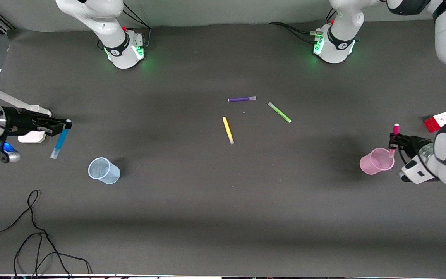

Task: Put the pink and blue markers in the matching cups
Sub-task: 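Lower the pink marker into the pink cup while the right gripper drops blue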

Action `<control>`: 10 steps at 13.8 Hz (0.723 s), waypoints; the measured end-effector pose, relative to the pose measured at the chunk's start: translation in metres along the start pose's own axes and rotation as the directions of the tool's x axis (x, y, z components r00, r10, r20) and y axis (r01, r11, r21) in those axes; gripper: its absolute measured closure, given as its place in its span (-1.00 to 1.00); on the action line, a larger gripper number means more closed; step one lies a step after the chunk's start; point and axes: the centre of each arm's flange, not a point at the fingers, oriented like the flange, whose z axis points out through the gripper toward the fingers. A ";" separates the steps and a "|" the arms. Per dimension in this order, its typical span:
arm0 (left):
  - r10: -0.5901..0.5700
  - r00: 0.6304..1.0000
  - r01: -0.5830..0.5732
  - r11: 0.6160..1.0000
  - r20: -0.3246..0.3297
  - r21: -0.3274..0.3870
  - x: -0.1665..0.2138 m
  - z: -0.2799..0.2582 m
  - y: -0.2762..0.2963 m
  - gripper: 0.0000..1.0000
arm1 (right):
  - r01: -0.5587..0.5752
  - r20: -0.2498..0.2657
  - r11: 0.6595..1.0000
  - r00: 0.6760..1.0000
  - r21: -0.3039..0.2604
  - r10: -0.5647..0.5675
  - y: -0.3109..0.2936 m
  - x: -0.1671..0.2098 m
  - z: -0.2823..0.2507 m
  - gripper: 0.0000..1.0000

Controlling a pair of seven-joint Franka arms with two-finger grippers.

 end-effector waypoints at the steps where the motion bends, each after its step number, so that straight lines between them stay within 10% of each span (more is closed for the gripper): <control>1: 0.001 1.000 -0.001 1.000 0.010 0.001 0.005 0.005 0.001 0.65 | 0.026 0.018 1.000 1.000 0.008 -0.026 0.002 0.013 0.011 0.65; 10: 0.009 1.000 -0.009 1.000 0.022 0.002 0.015 0.013 0.005 0.65 | 0.071 0.130 0.997 0.989 0.032 -0.075 0.007 0.103 0.120 0.65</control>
